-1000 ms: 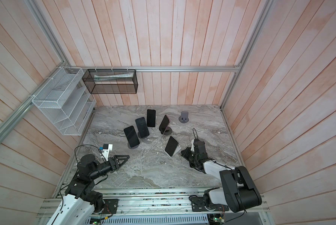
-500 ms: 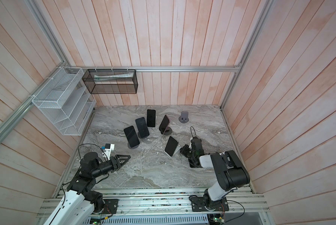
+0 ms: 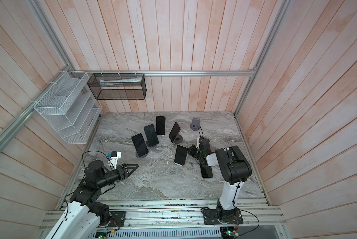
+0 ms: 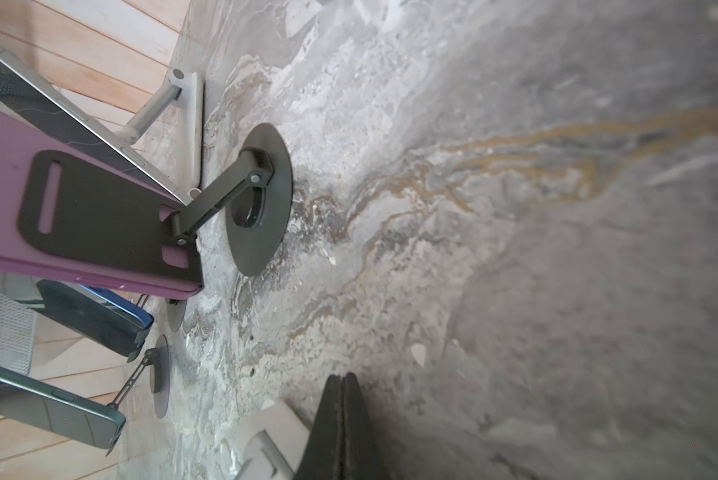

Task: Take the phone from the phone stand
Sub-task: 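Position the open right gripper above the teal phone on the white stand, then lower the right gripper and close it on the teal phone's top edge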

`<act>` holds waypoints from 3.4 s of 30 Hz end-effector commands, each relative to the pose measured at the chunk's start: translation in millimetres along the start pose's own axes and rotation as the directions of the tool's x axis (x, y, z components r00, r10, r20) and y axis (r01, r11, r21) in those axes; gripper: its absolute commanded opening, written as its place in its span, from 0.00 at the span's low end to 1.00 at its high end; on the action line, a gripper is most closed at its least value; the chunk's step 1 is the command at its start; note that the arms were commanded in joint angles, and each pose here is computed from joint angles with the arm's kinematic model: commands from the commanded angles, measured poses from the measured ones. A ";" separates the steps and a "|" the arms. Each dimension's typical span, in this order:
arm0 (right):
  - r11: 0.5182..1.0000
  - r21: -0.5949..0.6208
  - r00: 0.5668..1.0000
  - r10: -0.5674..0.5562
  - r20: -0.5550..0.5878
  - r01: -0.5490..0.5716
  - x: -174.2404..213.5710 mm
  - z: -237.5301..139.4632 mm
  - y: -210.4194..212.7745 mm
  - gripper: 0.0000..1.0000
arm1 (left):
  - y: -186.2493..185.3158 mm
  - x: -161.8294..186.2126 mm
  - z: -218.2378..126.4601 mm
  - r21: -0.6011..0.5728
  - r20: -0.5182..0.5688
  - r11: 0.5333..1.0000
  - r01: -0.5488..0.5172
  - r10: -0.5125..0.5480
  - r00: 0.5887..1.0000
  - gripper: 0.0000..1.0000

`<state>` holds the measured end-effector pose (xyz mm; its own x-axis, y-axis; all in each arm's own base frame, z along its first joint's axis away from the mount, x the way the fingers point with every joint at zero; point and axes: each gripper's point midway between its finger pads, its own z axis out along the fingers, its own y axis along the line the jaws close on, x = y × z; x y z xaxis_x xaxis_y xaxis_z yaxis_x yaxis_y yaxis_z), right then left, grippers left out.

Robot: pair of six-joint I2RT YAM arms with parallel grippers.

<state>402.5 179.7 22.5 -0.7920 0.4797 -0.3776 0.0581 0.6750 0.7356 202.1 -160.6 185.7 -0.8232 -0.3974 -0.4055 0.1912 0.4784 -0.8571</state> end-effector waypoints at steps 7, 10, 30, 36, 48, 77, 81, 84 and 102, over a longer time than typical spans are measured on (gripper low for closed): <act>0.999 -0.011 0.993 -0.036 -0.110 0.035 22.5 7.4 -2.8 0.00 | -15.9 -1.4 -2.1 0.056 -0.002 0.996 -0.064 0.064 0.998 0.58; 0.999 -0.003 0.989 -0.032 -0.147 0.031 24.6 13.8 -3.2 0.00 | -24.5 -2.0 -2.2 0.093 -0.011 0.994 -0.062 0.064 0.998 0.58; 0.984 0.133 0.988 -0.100 -0.117 0.115 20.0 -51.3 -19.8 0.00 | -16.9 -14.6 2.9 0.094 0.070 0.994 -0.060 0.053 0.996 0.60; 0.986 0.115 0.982 -0.099 -0.163 0.119 45.3 -51.2 -19.0 0.00 | -8.5 -14.3 7.5 0.075 0.062 0.996 -0.042 0.037 0.997 0.60; 0.992 0.079 0.972 -0.077 -0.223 0.097 53.9 -26.7 -23.8 0.00 | 5.3 -15.1 11.0 0.019 0.066 0.998 -0.055 0.054 0.996 0.60; 0.904 0.317 0.957 -0.284 -0.060 0.288 -39.4 -112.9 2.9 0.09 | 23.3 -7.8 -11.3 -0.078 0.154 0.997 0.019 -0.007 0.988 0.64; 0.815 0.469 0.916 -0.399 0.028 0.340 -62.9 -158.7 26.0 0.43 | 15.8 -0.5 -12.6 0.024 0.167 0.999 0.045 -0.048 0.985 0.64; 0.816 0.530 0.887 -0.400 0.231 0.231 -88.6 -194.6 37.5 0.98 | 9.7 -4.3 -16.8 0.040 0.195 0.999 0.011 -0.018 0.981 0.64; 0.891 0.432 0.861 -0.325 0.391 0.139 -66.9 -231.4 64.5 0.72 | 13.0 -4.8 -8.9 0.012 0.152 1.000 0.004 -0.005 0.988 0.65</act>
<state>327.0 66.7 221.7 -0.4910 0.4080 -0.7697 0.1415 0.9092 0.3916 203.5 -147.5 165.8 -0.7630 -0.5088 -0.3987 0.1494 0.4614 -0.8745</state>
